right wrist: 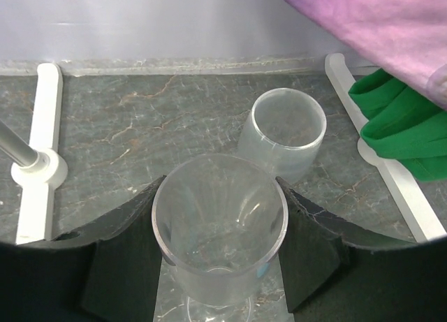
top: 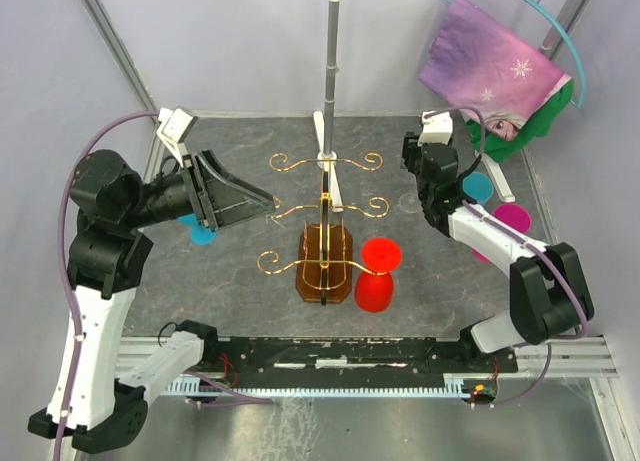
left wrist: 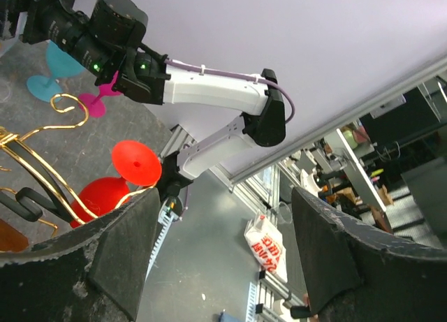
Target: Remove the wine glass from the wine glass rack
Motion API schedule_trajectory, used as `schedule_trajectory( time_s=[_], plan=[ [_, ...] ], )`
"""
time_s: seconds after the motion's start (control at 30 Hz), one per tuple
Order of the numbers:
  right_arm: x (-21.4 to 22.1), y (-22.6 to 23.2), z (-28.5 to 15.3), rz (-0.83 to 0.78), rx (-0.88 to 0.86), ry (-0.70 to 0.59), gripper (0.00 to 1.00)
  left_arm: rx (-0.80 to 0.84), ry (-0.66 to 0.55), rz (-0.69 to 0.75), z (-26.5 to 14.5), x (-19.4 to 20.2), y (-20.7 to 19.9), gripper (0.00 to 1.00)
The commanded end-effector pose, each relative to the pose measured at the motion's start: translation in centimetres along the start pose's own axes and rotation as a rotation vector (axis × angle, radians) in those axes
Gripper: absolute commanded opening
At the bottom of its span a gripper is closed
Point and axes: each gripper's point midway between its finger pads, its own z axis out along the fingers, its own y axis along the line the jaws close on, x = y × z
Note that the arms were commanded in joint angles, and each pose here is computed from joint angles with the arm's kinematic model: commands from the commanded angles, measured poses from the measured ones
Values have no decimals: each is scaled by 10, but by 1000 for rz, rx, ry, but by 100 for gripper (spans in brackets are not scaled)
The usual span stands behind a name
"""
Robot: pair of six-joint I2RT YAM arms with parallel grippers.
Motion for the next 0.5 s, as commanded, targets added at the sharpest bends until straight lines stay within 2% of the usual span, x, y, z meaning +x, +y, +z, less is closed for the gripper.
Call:
schedule_trajectory(
  time_s=[0.0, 0.3, 0.47],
  plan=[
    [-31, 8, 9, 1, -21, -152, 46, -30, -15, -60, 4, -5, 9, 81],
    [-9, 12, 19, -22, -26, -151, 50, -51, -5, -90, 13, -11, 24, 80],
    [4, 13, 23, -25, -24, -147, 57, -62, -1, -108, 13, -7, 31, 80]
  ],
)
